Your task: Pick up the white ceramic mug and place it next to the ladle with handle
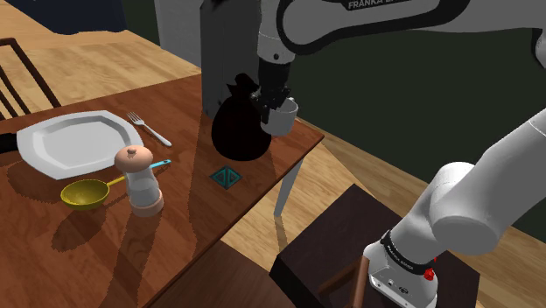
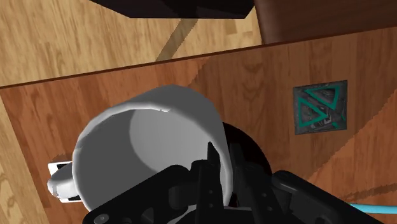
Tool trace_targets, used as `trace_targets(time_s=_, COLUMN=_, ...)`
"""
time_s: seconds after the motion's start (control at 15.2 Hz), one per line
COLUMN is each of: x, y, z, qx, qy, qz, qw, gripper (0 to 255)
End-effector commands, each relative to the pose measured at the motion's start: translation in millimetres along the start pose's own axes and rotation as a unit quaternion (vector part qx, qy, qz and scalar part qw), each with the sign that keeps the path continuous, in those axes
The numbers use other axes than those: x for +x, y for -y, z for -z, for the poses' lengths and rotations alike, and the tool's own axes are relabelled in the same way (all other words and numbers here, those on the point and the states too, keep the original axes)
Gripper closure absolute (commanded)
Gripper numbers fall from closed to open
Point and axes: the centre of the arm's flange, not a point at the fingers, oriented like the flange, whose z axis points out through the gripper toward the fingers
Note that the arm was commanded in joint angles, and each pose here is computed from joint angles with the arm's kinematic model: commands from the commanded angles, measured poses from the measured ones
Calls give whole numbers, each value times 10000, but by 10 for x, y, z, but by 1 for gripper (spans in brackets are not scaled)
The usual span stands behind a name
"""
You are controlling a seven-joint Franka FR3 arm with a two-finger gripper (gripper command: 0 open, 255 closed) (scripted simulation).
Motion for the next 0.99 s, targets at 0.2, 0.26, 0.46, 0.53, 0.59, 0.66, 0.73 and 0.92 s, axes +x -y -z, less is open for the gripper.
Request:
trace_targets(time_s=0.2, x=-199, y=631, z=29, qx=0, qy=-1, qz=-7, qw=10000, gripper=255)
trace_targets(time_s=0.26, x=-238, y=757, z=35, qx=0, qy=-1, qz=-7, qw=10000, gripper=255)
trace_targets(time_s=0.46, x=-356, y=1135, z=51, qx=0, qy=-1, qz=-7, qw=10000, gripper=255)
trace_targets(time_s=0.53, x=-395, y=1261, z=57, qx=0, qy=-1, qz=-7, qw=10000, gripper=255)
trace_targets(time_s=0.59, x=-434, y=1387, z=62, qx=0, qy=-1, qz=-7, qw=10000, gripper=255)
trace_targets(time_s=0.66, x=-474, y=1513, z=68, qx=0, qy=-1, qz=-7, qw=10000, gripper=255)
trace_targets(time_s=0.73, x=-513, y=1639, z=74, qx=0, qy=-1, qz=-7, qw=10000, gripper=255)
trace_targets(time_s=0.92, x=-630, y=2016, z=90, qx=0, qy=-1, qz=-7, qw=10000, gripper=255)
